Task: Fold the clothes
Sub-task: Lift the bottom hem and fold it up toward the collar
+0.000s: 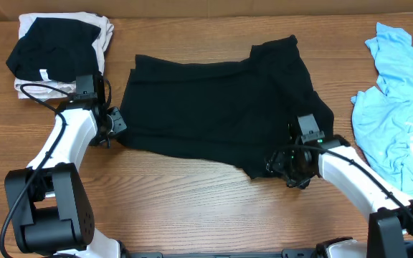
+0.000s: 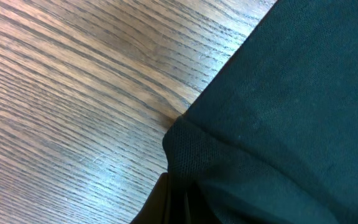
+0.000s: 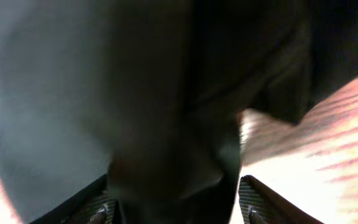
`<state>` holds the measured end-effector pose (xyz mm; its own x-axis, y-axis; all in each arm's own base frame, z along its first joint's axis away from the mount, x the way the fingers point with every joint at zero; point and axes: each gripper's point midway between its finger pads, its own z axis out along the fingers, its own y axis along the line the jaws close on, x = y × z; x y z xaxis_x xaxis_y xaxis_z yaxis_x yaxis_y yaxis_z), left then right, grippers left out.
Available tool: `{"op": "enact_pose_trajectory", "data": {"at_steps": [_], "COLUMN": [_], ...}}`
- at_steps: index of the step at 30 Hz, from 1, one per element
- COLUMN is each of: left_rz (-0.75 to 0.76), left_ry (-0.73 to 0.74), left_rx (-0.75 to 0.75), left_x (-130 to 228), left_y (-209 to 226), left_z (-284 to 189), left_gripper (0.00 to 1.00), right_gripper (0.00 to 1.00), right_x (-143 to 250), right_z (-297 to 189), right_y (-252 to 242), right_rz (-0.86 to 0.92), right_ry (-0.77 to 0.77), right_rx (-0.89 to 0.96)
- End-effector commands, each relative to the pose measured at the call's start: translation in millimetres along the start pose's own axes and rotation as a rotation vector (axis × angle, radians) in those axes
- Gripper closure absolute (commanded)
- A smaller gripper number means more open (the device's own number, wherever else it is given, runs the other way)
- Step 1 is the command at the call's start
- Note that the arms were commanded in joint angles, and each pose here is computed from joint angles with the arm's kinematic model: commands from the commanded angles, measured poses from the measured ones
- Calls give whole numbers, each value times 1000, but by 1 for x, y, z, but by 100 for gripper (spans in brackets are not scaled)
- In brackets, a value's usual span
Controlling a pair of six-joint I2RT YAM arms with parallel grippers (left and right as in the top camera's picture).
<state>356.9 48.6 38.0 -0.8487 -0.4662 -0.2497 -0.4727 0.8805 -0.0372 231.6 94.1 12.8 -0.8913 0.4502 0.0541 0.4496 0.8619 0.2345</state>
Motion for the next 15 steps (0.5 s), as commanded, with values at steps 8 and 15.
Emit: {"op": "enact_pose_trajectory", "data": {"at_steps": [8,15], "left_rz": [22,-1], "left_ry": [-25,14], "left_rx": [3,-98], "left_x": [-7,-1], "left_y": [-2,19], "left_z": [-6,-14], "left_gripper": [96,96], "right_gripper": [61,96], "right_x": [-3,-3], "right_z": [26,5], "right_y": [-18,-43], "right_rz": [44,205], "right_ry": [-81,-61], "right_rx": [10,119]}}
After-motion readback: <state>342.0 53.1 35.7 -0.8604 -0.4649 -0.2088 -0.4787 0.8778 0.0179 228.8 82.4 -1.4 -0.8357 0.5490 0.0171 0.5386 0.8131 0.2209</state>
